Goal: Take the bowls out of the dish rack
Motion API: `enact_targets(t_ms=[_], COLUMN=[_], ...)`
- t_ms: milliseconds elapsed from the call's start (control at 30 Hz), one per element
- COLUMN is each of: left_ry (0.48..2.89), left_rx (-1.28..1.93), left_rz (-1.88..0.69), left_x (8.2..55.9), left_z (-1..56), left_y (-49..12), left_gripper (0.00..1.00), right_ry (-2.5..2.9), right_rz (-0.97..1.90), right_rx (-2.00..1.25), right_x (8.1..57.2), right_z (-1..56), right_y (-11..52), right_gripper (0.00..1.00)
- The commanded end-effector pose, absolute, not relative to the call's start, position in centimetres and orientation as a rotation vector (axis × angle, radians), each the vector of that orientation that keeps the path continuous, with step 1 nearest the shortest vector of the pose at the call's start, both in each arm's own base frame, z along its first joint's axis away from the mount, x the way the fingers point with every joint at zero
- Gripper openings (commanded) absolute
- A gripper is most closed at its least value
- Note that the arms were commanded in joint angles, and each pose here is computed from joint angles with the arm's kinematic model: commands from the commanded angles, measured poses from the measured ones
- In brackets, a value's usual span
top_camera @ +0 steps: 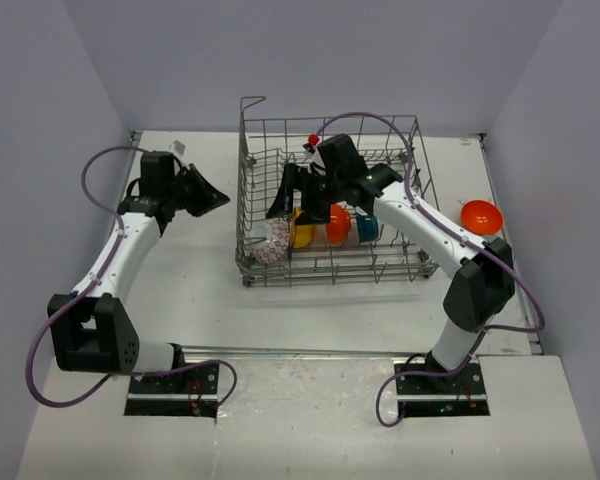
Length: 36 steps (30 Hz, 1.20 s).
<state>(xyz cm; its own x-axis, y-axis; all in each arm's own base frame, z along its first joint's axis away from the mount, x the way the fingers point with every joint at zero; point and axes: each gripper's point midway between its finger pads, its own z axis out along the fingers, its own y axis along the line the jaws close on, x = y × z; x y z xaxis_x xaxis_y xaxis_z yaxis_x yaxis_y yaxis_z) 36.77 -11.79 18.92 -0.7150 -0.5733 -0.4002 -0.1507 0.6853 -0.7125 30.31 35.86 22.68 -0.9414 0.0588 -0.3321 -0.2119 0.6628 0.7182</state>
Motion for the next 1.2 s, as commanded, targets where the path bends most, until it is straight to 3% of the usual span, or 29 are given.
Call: enact_targets(t_ms=[0,200,333,533,567,600,700,900,1167], left_ry=[2.153,1.923,1.873,1.874,1.859,1.866,1.896,2.051,2.167], left_rx=[-0.503,-0.508,-0.484,-0.349,-0.328,-0.314,-0.204,-0.076,-0.003], left_rz=[-0.754,-0.774,-0.933,-1.148,-1.184,-1.202,-1.281,-1.355,-1.346], left_x=[38.5,39.2,39.1,37.9,37.8,37.8,37.0,34.7,34.5], left_z=[24.7,34.6,37.4,38.2,38.3,38.1,37.2,32.7,28.2], left_y=[-10.1,-9.4,-11.7,-17.7,-18.7,-19.7,-24.3,-32.9,-37.5], left_gripper=[0.01,0.15,0.26,0.50,0.53,0.55,0.59,0.51,0.50], right_ry=[2.515,2.504,2.478,2.463,2.471,2.486,2.524,2.586,2.620], right_rz=[1.056,0.867,0.776,0.636,0.609,0.589,0.553,0.480,0.425], right_rx=[-0.144,-0.002,0.140,0.232,0.248,0.246,0.279,0.334,0.425], right_x=[30.3,33.1,35.3,37.1,37.2,37.3,37.1,36.6,36.4], right_z=[25.1,26.7,26.9,26.3,25.9,25.4,24.0,21.2,19.4], right_y=[34.3,29.0,23.7,16.9,16.0,15.5,14.2,12.5,9.6], right_gripper=[0.86,0.84,0.75,0.35,0.29,0.15,0.01,0.00,0.00])
